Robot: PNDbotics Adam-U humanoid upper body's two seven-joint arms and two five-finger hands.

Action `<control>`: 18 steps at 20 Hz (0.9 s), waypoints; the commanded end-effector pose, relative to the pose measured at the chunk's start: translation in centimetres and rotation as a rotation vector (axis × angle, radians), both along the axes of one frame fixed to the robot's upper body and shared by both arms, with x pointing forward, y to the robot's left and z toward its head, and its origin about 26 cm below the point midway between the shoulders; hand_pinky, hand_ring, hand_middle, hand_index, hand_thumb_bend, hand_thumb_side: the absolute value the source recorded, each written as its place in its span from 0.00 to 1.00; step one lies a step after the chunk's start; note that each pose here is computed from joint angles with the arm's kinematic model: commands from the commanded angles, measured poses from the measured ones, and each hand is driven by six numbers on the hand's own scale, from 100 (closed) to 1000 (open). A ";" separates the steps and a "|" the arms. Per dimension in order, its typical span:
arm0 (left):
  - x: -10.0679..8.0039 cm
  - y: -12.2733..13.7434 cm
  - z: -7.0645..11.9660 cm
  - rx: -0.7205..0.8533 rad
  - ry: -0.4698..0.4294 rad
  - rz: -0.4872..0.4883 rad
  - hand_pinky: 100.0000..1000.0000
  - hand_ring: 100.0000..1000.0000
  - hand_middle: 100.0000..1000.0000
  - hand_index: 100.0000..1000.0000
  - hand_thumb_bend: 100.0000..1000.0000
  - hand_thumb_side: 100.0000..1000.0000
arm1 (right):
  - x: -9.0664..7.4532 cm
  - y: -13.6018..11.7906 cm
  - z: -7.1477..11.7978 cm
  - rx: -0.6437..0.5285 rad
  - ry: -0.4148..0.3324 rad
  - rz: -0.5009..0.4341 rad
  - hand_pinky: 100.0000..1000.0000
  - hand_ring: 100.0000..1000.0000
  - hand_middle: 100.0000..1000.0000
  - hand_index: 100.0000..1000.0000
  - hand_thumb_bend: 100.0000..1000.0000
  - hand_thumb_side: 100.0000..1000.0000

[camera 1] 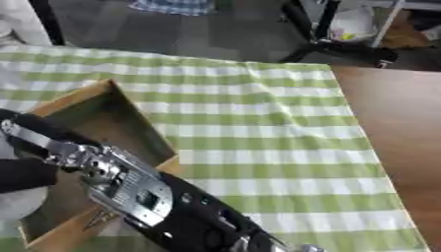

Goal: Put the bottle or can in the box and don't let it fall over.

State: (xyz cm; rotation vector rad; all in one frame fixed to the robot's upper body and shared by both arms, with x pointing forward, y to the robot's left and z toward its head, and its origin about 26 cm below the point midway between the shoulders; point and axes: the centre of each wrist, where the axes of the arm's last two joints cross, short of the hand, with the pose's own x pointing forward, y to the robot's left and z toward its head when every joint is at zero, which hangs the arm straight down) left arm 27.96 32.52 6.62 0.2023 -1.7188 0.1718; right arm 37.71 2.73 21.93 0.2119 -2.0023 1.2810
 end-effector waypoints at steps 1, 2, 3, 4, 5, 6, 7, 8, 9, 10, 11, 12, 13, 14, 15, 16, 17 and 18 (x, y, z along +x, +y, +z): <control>0.0 0.5 0.7 0.027 -0.017 -0.002 1.00 0.55 0.67 0.67 0.02 0.80 | -0.2 0.2 0.8 -0.085 -0.054 0.068 1.00 1.00 1.00 1.00 0.00 0.63; 0.0 0.5 0.7 0.027 -0.016 -0.002 1.00 0.55 0.67 0.67 0.02 0.80 | -0.2 0.2 0.8 -0.108 -0.061 0.089 1.00 1.00 1.00 1.00 0.00 0.27; 0.0 0.5 0.6 0.026 -0.014 -0.003 1.00 0.55 0.67 0.67 0.02 0.80 | -0.1 0.2 0.7 -0.131 -0.064 0.111 1.00 1.00 1.00 1.00 0.00 0.01; -0.1 0.5 0.6 0.027 -0.014 -0.003 1.00 0.55 0.67 0.67 0.02 0.80 | 0.0 0.1 0.7 -0.148 -0.065 0.127 1.00 1.00 1.00 1.00 0.00 0.01; -0.1 0.5 0.6 0.027 -0.013 -0.004 1.00 0.55 0.67 0.67 0.02 0.80 | 0.0 0.0 0.7 -0.158 -0.065 0.137 1.00 1.00 1.00 1.00 0.00 0.01; -0.1 0.5 0.6 0.027 -0.013 -0.004 1.00 0.55 0.67 0.67 0.02 0.80 | 0.1 0.0 0.7 -0.163 -0.065 0.142 1.00 1.00 1.00 1.00 0.00 0.01; -0.1 0.5 0.6 0.027 -0.013 -0.004 1.00 0.55 0.67 0.67 0.02 0.80 | 0.1 0.0 0.7 -0.166 -0.066 0.144 1.00 1.00 1.00 1.00 0.00 0.01; -0.1 0.5 0.6 0.027 -0.013 -0.004 1.00 0.55 0.67 0.67 0.02 0.80 | 0.2 -0.1 0.7 -0.168 -0.066 0.146 1.00 1.00 1.00 1.00 0.00 0.01; -0.1 0.5 0.6 0.027 -0.013 -0.004 1.00 0.55 0.67 0.67 0.02 0.80 | 0.2 -0.1 0.7 -0.169 -0.066 0.147 1.00 1.00 1.00 1.00 0.00 0.01; -0.1 0.5 0.6 0.027 -0.013 -0.004 1.00 0.55 0.67 0.67 0.02 0.80 | 0.2 -0.1 0.7 -0.170 -0.066 0.147 1.00 1.00 1.00 1.00 0.00 0.01; 0.0 0.4 0.6 0.027 -0.014 -0.007 1.00 0.55 0.67 0.67 0.03 0.80 | 0.3 -0.1 0.6 -0.181 -0.066 0.144 1.00 1.00 1.00 1.00 0.00 0.67; 0.0 0.4 0.6 0.026 -0.014 -0.012 1.00 0.55 0.67 0.67 0.03 0.80 | 0.4 -0.1 0.6 -0.198 -0.068 0.139 1.00 1.00 1.00 1.00 0.00 0.69; 0.0 0.4 0.6 0.026 -0.013 -0.014 1.00 0.55 0.66 0.67 0.03 0.80 | 0.5 -0.1 0.7 -0.209 -0.074 0.132 1.00 1.00 1.00 1.00 0.00 0.70; 0.0 0.4 0.5 0.025 -0.011 -0.015 1.00 0.55 0.66 0.67 0.03 0.80 | 0.6 -0.2 0.8 -0.215 -0.082 0.122 1.00 1.00 1.00 1.00 0.00 0.73; -0.1 0.4 0.5 0.024 -0.010 -0.016 1.00 0.55 0.66 0.67 0.03 0.80 | 0.7 -0.2 0.9 -0.216 -0.088 0.112 1.00 1.00 1.00 1.00 0.00 0.70; -0.1 0.4 0.4 0.023 -0.008 -0.016 1.00 0.55 0.66 0.67 0.03 0.80 | 0.9 -0.3 1.2 -0.211 -0.092 0.101 1.00 1.00 1.00 1.00 0.00 0.70; -0.1 0.4 0.4 0.022 -0.007 -0.017 1.00 0.55 0.66 0.67 0.03 0.80 | 1.0 -0.4 1.4 -0.205 -0.095 0.093 1.00 1.00 1.00 1.00 0.00 0.70; -0.1 0.4 0.4 0.022 -0.006 -0.018 1.00 0.55 0.66 0.67 0.03 0.80 | 1.1 -0.4 1.7 -0.201 -0.098 0.086 1.00 1.00 1.00 1.00 0.00 0.69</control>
